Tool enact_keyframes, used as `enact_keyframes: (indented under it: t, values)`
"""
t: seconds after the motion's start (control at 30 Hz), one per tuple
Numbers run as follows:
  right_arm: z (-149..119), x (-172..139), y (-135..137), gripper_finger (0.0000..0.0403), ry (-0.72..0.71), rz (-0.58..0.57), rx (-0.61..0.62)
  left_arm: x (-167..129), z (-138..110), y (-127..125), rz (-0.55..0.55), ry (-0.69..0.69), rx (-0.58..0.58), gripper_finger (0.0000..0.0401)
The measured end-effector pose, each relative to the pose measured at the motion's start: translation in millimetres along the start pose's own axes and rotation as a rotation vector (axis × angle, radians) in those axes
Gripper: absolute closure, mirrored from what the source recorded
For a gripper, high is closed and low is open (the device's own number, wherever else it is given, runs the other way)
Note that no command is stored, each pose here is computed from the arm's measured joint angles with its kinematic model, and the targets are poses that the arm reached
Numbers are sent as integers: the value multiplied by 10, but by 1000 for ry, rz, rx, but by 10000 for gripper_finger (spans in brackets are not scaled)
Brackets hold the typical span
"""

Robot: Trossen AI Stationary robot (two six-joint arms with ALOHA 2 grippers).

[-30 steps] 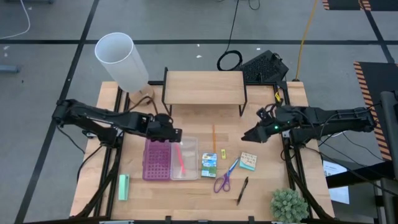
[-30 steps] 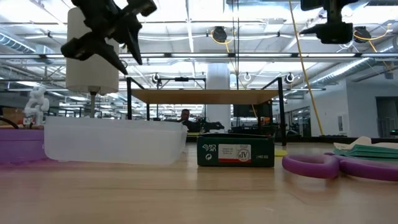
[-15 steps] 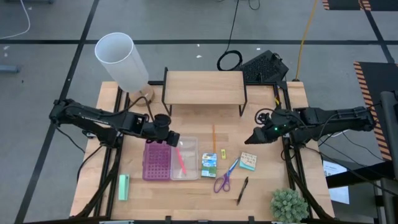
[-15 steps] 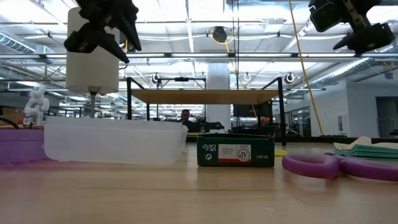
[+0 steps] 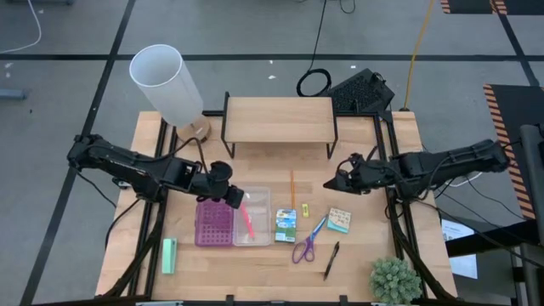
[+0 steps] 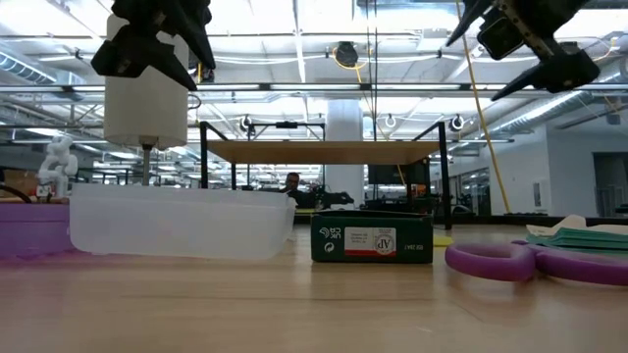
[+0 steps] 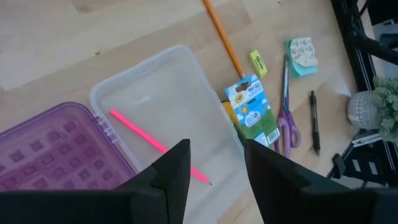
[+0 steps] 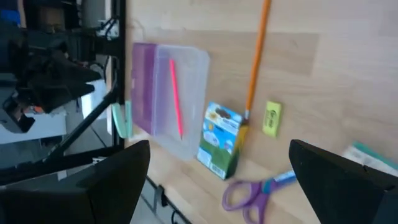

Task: Pack school essentials
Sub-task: Put the orange pencil into the violet supply box

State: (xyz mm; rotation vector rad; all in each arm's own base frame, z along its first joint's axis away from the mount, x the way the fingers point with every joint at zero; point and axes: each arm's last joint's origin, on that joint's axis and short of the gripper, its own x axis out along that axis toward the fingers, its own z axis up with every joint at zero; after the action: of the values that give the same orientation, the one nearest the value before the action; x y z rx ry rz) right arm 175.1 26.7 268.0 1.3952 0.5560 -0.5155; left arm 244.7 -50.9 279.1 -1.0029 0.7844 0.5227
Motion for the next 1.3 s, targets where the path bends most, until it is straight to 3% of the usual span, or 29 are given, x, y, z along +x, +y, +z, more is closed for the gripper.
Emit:
enact_keyframes:
  t: [0.23, 0.47, 0.7, 1.17, 1.3]
  values:
    - [-27, 246, 93, 27, -50, 18, -13, -238, -2, 20, -55, -66, 8, 247]
    - [-33, 508, 200, 27, -103, 76, 28, -447, 0, 48, -117, -97, 101, 247]
    - [94, 768, 376, 27, -198, 158, 20, -531, -9, 80, -117, -127, 128, 247]
    - [519, 1024, 807, 27, -196, -174, -286, -535, -54, 100, -98, -100, 143, 247]
    - [580, 1216, 781, 27, -183, -131, -126, -534, -55, 114, -82, -101, 154, 247]
